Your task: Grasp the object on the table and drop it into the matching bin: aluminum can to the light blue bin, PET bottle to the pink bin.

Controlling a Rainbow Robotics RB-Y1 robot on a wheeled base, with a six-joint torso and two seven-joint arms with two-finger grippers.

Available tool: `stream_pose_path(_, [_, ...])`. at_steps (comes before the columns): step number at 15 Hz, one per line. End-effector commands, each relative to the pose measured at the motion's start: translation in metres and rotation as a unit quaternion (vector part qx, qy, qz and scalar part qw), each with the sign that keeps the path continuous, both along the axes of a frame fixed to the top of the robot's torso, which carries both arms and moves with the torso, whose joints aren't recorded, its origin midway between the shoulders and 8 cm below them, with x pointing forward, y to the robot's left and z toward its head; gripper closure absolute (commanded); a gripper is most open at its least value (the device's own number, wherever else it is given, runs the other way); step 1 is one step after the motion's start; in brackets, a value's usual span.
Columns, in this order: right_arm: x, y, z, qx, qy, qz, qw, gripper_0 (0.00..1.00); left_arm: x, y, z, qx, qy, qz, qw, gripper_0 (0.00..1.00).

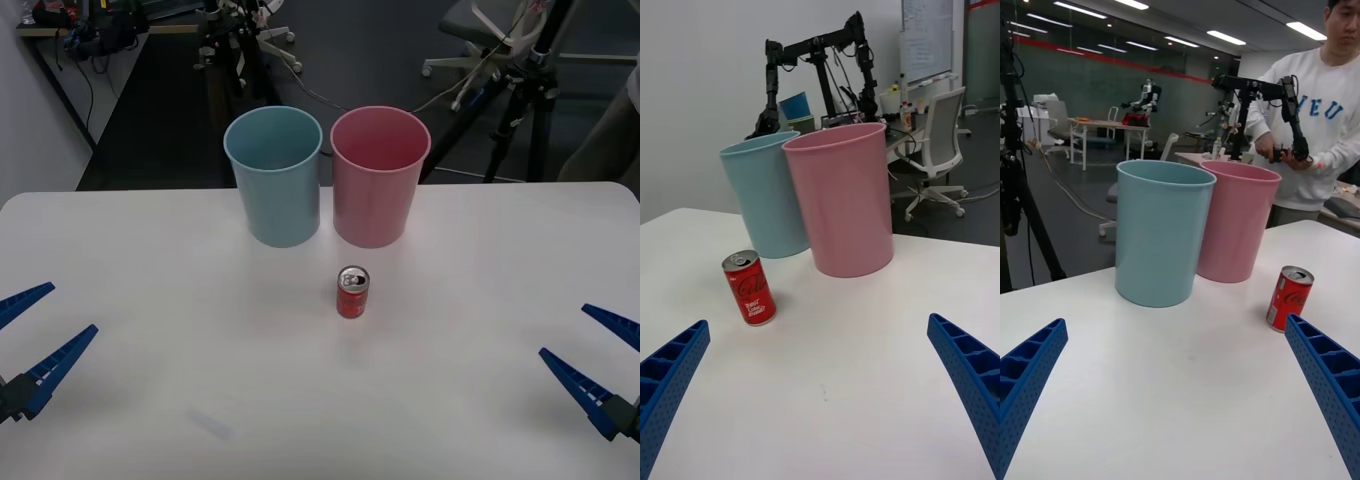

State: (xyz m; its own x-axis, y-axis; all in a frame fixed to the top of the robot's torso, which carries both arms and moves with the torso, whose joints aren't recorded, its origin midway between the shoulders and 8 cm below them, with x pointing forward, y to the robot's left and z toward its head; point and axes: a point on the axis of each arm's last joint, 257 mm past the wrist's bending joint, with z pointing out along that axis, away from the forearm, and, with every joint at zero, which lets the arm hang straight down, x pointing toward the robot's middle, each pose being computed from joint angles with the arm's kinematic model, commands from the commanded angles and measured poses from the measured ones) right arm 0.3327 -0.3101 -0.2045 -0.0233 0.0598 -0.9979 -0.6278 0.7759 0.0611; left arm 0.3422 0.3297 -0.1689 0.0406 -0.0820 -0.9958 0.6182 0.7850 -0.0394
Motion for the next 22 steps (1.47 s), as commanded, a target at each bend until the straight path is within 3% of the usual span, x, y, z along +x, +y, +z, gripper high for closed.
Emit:
stream_pose_path(1, [-0.005, 0.015, -0.011, -0.016, -0.006, 0.015, 0.9997, 0.0, 0.0, 0.0, 0.0, 0.0, 0.0, 0.0, 1.0, 0.0])
stream_pose_path(6, [-0.008, 0.042, -0.023, -0.036, -0.04, 0.017, 0.9984, 0.0, 0.0, 0.0, 0.0, 0.0, 0.0, 0.0, 1.0, 0.0])
stream_pose_path(14, [-0.004, 0.093, -0.044, -0.027, -0.038, 0.036, 0.9983, 0.0, 0.0, 0.0, 0.0, 0.0, 0.0, 0.0, 1.0, 0.0])
stream_pose_path(22, [0.022, 0.145, -0.068, -0.037, -0.024, 0.02, 0.9988, 0.0, 0.0, 0.0, 0.0, 0.0, 0.0, 0.0, 1.0, 0.0])
